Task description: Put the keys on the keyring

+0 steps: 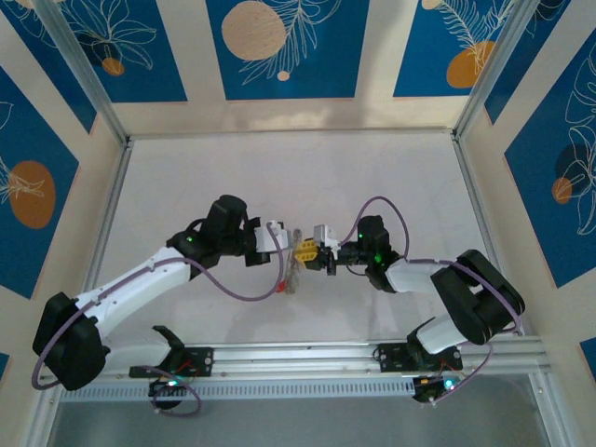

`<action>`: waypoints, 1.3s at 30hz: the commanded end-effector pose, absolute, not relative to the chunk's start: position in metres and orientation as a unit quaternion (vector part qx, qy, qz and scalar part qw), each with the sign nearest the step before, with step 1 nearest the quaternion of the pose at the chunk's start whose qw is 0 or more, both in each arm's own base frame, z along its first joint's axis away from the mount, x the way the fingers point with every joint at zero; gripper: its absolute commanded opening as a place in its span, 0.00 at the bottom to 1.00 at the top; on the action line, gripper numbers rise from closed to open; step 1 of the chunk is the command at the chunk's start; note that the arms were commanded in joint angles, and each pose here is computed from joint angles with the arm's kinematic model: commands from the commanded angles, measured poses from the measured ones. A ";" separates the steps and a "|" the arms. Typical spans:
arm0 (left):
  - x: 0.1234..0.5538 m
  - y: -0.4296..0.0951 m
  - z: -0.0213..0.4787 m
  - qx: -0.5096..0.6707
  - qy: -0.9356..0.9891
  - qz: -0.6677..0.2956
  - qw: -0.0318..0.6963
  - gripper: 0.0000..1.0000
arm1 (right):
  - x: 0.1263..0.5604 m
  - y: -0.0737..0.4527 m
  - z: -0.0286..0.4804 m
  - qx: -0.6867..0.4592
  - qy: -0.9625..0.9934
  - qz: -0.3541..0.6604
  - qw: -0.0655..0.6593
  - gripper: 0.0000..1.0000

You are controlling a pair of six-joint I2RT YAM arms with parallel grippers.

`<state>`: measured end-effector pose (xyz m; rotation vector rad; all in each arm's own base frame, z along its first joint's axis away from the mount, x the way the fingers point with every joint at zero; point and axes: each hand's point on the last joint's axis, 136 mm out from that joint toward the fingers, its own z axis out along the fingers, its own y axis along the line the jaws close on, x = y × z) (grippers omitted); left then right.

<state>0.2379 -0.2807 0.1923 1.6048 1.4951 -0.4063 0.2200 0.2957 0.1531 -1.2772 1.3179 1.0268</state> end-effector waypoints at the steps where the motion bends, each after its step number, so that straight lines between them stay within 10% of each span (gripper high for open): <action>1: 0.232 -0.285 0.195 0.669 0.588 -0.162 0.425 0.00 | 0.222 0.293 0.155 -0.532 0.546 0.411 0.500 0.23; 30: 0.222 -0.291 0.187 0.698 0.578 -0.165 0.390 0.00 | 0.229 0.302 0.160 -0.647 0.501 0.279 0.502 0.33; 39: 0.224 -0.291 0.186 0.696 0.581 -0.162 0.390 0.00 | 0.233 0.305 0.153 -0.664 0.499 0.247 0.498 0.18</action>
